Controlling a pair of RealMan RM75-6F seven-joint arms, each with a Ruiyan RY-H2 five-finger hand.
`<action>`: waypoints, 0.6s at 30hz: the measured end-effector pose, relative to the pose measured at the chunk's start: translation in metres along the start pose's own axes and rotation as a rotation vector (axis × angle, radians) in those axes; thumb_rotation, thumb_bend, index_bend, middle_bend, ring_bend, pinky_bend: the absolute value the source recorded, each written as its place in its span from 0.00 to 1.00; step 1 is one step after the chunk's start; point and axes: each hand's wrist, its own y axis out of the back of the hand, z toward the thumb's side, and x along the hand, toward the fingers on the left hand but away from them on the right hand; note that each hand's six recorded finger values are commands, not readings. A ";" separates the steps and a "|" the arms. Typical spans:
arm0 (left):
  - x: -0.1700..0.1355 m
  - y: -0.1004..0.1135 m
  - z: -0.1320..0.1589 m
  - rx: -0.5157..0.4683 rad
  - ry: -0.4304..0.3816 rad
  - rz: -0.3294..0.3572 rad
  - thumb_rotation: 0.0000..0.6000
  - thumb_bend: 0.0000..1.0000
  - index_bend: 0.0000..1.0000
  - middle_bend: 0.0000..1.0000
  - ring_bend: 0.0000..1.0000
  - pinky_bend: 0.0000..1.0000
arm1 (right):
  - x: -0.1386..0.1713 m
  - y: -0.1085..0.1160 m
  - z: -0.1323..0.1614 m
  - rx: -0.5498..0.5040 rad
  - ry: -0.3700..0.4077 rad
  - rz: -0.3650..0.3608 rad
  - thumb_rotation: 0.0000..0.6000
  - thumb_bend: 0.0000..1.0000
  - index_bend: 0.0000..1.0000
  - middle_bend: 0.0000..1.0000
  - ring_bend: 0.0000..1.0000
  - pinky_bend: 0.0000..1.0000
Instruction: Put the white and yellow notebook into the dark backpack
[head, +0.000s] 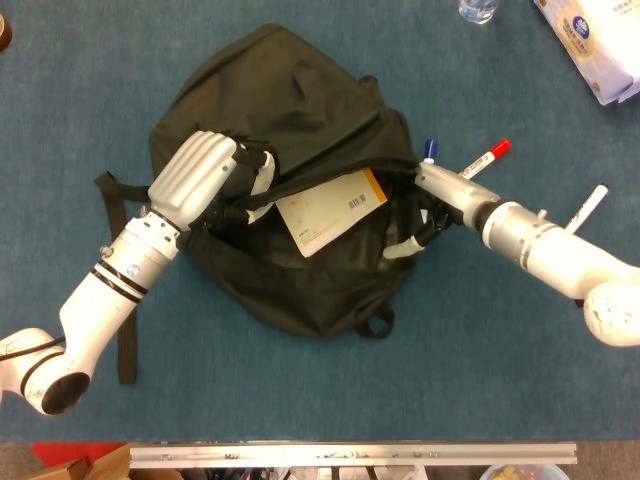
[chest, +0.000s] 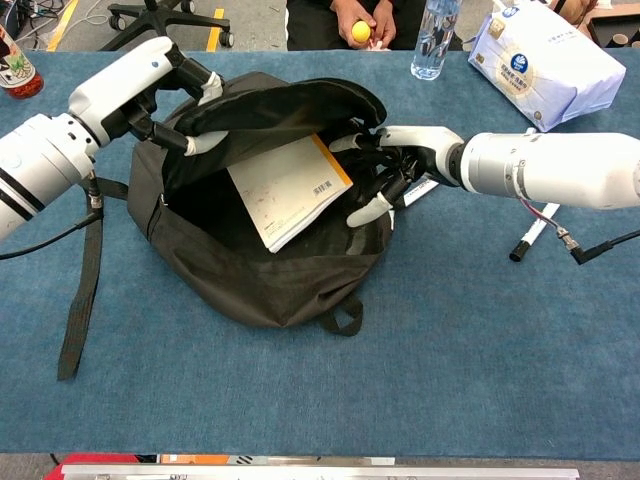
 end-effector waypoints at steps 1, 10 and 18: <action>0.000 0.000 0.000 -0.002 0.002 -0.001 1.00 0.37 0.79 0.59 0.51 0.43 | 0.002 0.001 0.000 0.015 0.001 -0.005 1.00 0.00 0.00 0.12 0.05 0.21; 0.003 0.000 0.000 0.010 0.015 -0.007 1.00 0.37 0.79 0.59 0.51 0.43 | 0.030 0.008 -0.005 0.124 0.015 -0.048 1.00 0.00 0.00 0.14 0.05 0.21; -0.001 -0.002 -0.001 0.051 0.014 -0.026 1.00 0.36 0.73 0.58 0.50 0.43 | 0.075 0.021 -0.013 0.192 0.030 -0.143 1.00 0.00 0.00 0.18 0.05 0.21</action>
